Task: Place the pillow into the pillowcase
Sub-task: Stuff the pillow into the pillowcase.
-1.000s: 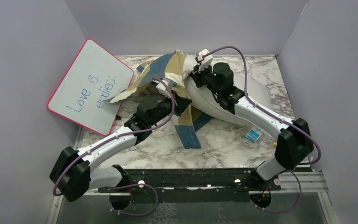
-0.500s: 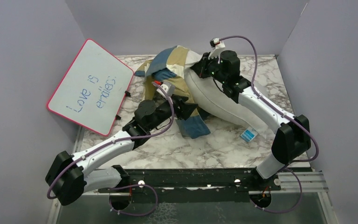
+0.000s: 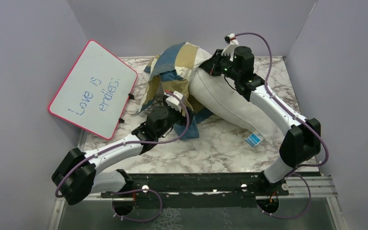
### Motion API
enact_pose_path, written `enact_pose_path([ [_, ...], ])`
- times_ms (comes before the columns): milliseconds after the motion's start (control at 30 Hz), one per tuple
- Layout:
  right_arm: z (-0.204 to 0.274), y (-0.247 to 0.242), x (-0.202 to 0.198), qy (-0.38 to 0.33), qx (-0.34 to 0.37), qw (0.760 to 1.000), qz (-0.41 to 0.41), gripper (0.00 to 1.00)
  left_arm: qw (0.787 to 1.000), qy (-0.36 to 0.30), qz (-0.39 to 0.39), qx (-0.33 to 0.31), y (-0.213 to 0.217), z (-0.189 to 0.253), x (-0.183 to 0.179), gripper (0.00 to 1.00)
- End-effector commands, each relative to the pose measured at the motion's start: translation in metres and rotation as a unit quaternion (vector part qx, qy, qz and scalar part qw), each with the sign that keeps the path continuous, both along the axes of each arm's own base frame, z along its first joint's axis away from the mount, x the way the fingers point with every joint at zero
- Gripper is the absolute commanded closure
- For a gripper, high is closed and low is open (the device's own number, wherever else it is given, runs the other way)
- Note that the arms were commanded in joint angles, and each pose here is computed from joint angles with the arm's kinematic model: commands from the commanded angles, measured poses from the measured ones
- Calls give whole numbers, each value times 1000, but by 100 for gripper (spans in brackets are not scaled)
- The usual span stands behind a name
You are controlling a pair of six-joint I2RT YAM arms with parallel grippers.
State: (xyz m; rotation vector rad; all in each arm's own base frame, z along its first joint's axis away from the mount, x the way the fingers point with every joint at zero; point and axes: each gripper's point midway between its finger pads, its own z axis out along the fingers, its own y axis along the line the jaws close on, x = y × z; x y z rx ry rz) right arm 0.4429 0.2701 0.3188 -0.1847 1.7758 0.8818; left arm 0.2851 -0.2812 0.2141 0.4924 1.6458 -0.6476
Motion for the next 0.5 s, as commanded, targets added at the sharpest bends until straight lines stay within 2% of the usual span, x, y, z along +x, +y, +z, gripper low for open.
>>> enact_pose_path([
  [0,103,-8,2,-117,83,990,-11,99,989,60,94,100,28,-63,18,18],
  [167,104,-12,6,-121,80,989,-19,99,981,101,118,119,32,-95,22,2],
  [300,98,-11,10,-112,88,990,-19,99,985,119,84,87,16,-107,15,2],
  [367,95,-10,10,-110,99,989,-17,99,988,124,64,61,4,-107,13,7],
  [433,91,-10,10,-105,112,988,-19,99,991,119,39,36,-9,-101,12,18],
  [467,87,-10,11,-103,116,988,-21,99,993,113,24,24,-15,-97,11,33],
])
